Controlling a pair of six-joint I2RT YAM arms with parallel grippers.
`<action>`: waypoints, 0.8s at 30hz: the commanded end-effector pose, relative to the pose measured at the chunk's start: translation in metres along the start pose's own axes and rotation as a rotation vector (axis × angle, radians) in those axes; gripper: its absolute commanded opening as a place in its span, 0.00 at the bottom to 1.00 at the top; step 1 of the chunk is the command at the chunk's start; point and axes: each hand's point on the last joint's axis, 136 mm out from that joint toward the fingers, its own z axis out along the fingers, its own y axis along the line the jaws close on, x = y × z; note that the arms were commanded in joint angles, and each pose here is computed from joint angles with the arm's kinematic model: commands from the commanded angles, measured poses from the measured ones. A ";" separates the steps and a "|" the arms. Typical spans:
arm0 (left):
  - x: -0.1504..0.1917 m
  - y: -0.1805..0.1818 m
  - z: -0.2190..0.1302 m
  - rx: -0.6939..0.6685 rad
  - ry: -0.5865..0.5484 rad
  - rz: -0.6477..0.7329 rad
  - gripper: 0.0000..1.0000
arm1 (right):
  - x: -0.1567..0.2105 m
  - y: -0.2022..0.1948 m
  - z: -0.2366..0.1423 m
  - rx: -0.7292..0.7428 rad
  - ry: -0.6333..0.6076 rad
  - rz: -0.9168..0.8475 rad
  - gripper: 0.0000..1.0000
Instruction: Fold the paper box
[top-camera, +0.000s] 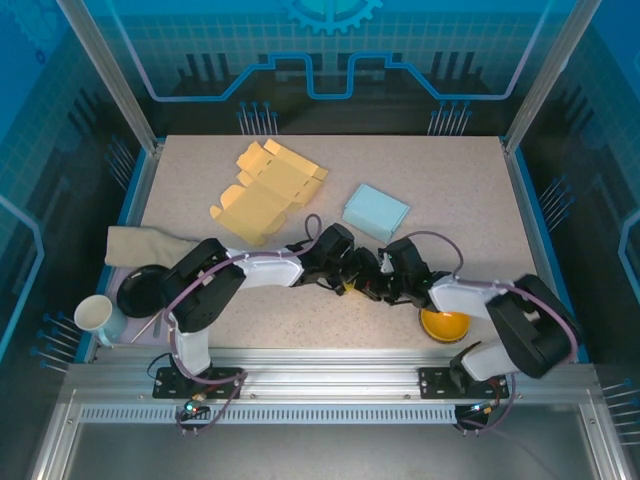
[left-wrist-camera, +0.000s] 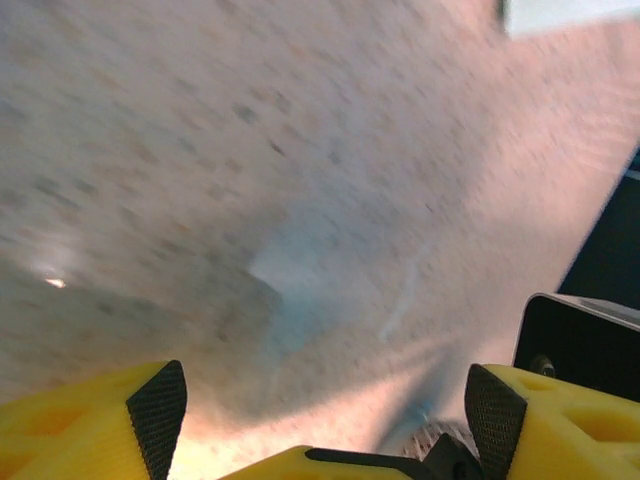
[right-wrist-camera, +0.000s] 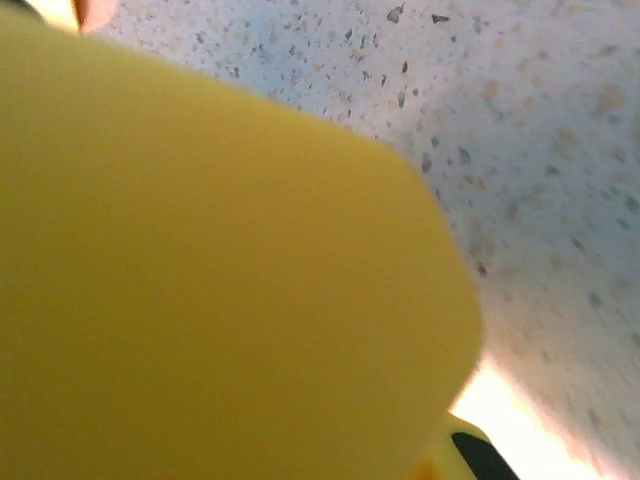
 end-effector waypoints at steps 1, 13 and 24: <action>0.025 0.025 -0.006 -0.119 0.094 0.118 0.78 | -0.017 0.043 -0.036 -0.106 -0.107 -0.212 0.06; -0.108 -0.045 -0.097 -0.079 -0.184 0.321 0.80 | -0.052 -0.017 -0.117 0.183 -0.210 -0.270 0.08; -0.211 -0.087 -0.035 -0.092 -0.194 0.614 0.81 | -0.186 -0.039 -0.102 0.331 -0.407 -0.137 0.13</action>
